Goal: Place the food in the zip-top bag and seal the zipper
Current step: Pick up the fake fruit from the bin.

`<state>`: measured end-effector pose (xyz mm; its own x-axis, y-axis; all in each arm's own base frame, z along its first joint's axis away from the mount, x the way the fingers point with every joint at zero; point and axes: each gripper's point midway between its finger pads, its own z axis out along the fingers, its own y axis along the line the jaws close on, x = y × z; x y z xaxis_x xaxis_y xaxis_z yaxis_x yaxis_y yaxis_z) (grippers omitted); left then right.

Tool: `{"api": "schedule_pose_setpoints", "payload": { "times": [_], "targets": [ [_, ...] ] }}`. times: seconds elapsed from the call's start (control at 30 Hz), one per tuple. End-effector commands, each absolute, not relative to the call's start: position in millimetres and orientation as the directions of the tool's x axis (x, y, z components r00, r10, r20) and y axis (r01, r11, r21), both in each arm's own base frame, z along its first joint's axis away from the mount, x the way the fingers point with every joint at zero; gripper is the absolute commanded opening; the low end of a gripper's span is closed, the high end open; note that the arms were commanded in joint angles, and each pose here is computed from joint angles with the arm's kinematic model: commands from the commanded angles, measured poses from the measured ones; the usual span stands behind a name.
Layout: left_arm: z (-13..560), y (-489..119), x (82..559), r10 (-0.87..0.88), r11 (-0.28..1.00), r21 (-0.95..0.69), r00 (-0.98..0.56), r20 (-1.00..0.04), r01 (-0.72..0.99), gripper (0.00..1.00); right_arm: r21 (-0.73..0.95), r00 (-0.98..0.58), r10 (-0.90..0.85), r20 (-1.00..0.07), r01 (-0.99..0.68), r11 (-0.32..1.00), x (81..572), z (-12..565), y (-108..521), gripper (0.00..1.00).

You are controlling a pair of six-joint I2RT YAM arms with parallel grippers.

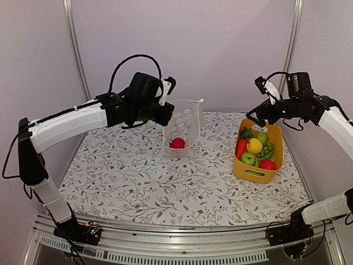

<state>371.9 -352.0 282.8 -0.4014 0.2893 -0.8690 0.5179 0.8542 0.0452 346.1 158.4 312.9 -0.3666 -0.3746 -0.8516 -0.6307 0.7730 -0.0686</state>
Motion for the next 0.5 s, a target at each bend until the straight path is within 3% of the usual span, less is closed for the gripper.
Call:
{"api": "schedule_pose_setpoints", "payload": {
  "times": [0.0,0.47],
  "targets": [
    [292,-327,372,0.402,0.836,0.176,-0.361,-0.841,0.521,0.0,-0.059,-0.49,-0.416,-0.766,-0.59,0.805,344,259,136,0.9],
    [252,-336,351,0.318,0.766,-0.003,-0.384,-0.867,0.642,0.0,-0.011,-0.706,-0.468,-0.532,-0.547,0.837,354,144,119,0.79]
  ]
}}
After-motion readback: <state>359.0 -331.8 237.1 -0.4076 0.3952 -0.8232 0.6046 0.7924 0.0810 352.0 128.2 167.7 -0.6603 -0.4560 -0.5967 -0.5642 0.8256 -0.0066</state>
